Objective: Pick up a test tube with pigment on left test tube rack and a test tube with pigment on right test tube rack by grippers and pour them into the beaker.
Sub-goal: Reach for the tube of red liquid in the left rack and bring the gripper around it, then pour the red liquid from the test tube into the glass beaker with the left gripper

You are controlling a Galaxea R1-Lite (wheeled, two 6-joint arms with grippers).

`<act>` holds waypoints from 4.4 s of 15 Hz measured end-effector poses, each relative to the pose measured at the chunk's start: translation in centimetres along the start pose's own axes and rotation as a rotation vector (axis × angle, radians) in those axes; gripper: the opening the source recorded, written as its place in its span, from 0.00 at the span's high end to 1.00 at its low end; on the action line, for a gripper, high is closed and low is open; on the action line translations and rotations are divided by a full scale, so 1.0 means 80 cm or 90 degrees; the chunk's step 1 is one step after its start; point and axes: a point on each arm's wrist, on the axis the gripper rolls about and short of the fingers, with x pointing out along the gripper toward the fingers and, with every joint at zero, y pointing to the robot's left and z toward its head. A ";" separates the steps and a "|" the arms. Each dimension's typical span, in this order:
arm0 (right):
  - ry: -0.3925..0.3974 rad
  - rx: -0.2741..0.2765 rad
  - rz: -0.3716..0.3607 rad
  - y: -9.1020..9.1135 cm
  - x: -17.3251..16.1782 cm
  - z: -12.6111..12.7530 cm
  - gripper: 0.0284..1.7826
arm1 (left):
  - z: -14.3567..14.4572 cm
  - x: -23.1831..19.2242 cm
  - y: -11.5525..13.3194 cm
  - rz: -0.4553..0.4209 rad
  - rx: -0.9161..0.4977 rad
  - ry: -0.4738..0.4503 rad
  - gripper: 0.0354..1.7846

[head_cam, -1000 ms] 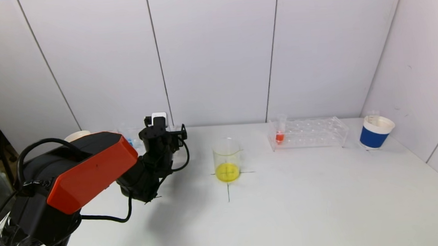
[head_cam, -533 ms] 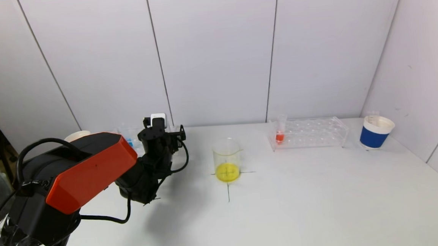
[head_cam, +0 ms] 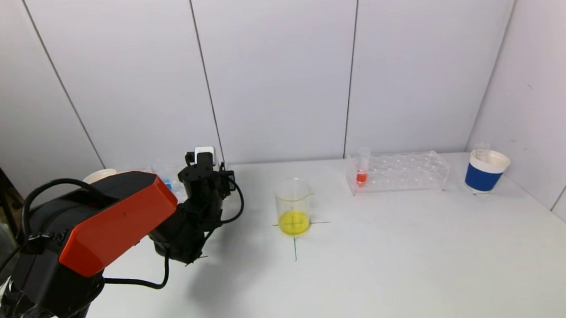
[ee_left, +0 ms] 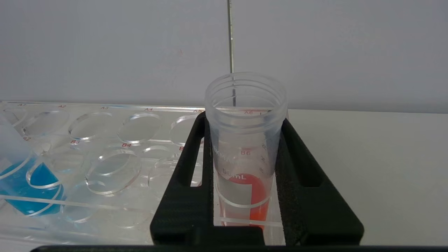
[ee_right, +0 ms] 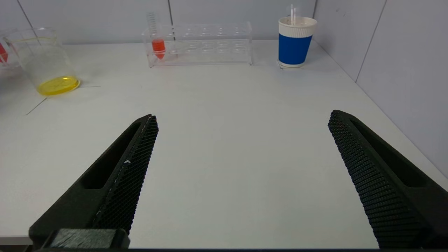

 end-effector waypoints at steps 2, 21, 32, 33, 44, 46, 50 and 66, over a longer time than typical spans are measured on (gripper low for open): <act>0.000 0.000 0.000 0.000 0.000 0.000 0.01 | 0.000 0.000 0.000 0.000 0.000 -0.001 0.75; 0.000 0.000 0.000 0.000 0.000 0.000 0.01 | 0.037 -0.002 0.000 -0.001 0.009 -0.028 0.75; 0.000 0.000 0.000 0.000 0.000 0.000 0.01 | 0.134 -0.019 0.000 -0.017 0.009 -0.036 0.75; 0.000 0.000 0.000 0.000 0.000 0.000 0.01 | 0.143 -0.020 0.000 -0.020 0.012 -0.033 0.75; 0.000 0.000 0.000 0.000 0.000 0.000 0.01 | 0.229 -0.041 -0.051 -0.220 0.130 -0.069 0.75; 0.000 0.000 0.000 0.000 0.000 0.000 0.01 | 0.234 -0.040 -0.059 -0.239 0.150 -0.088 0.75; 0.000 0.000 0.000 0.000 0.000 0.000 0.01 | 0.227 -0.038 -0.068 -0.341 0.196 -0.061 0.75; 0.000 0.000 0.000 0.000 0.000 0.000 0.01 | 0.226 -0.040 -0.062 -0.638 0.376 -0.160 0.75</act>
